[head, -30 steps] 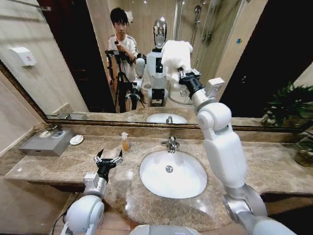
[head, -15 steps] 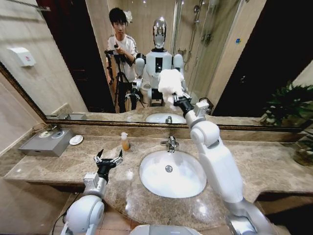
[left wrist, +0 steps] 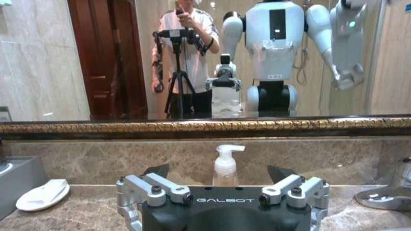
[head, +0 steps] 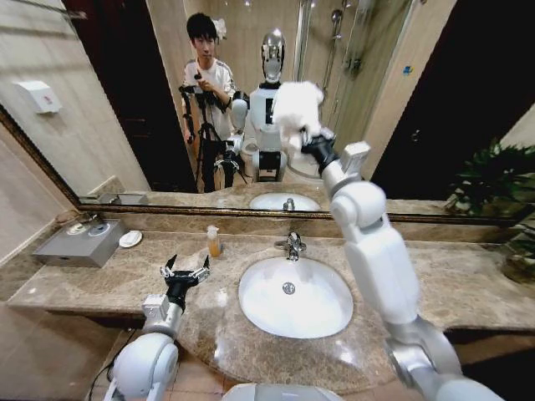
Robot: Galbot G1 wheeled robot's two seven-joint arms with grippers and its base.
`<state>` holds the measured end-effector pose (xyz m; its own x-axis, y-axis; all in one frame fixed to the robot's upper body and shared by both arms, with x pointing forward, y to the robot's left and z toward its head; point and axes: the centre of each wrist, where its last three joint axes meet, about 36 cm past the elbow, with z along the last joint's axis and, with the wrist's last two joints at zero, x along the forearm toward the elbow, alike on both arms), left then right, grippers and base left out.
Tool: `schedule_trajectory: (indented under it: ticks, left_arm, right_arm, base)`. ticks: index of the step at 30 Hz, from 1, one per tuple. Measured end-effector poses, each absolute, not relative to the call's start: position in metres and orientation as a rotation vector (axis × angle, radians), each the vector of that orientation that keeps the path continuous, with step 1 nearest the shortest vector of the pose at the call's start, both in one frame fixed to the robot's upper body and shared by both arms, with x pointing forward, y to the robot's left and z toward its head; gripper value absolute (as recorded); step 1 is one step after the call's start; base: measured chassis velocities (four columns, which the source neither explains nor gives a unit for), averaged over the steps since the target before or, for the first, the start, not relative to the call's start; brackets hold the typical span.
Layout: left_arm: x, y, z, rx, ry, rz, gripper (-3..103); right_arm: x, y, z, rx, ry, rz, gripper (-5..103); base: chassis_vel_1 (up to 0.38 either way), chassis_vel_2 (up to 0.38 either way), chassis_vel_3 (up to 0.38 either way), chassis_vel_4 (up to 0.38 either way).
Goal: Pick up the towel from the sink counter and wipe the mirror surface.
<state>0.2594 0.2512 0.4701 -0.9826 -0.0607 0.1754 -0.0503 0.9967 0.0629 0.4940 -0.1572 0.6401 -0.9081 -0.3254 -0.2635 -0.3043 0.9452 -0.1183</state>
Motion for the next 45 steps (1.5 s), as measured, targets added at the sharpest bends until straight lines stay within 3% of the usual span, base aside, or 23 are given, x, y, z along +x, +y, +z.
schedule_trajectory:
  ticks: [6,19,30,45]
  left_arm:
    - [0.259,0.251,0.470,0.083,-2.961,-0.087,100]
    - [0.259,0.251,0.470,0.083,-2.961,-0.087,100]
    - [0.259,0.251,0.470,0.083,-2.961,-0.087,100]
    - [0.259,0.251,0.470,0.083,-2.961,-0.087,100]
  right_arm:
    - [0.488,-0.157,0.623,-0.479,2.834,-0.127,12]
    - [0.499,-0.146,0.692,-0.429,2.694,-0.078,12]
    - [0.482,-0.142,0.605,-0.514,2.843,-0.104,12]
    - [0.498,-0.155,0.704,-0.445,2.675,-0.054,12]
  base:
    - [0.000,0.000,0.000,0.000]
    - [0.000,0.000,0.000,0.000]
    - [0.000,0.000,0.000,0.000]
    - [0.000,0.000,0.000,0.000]
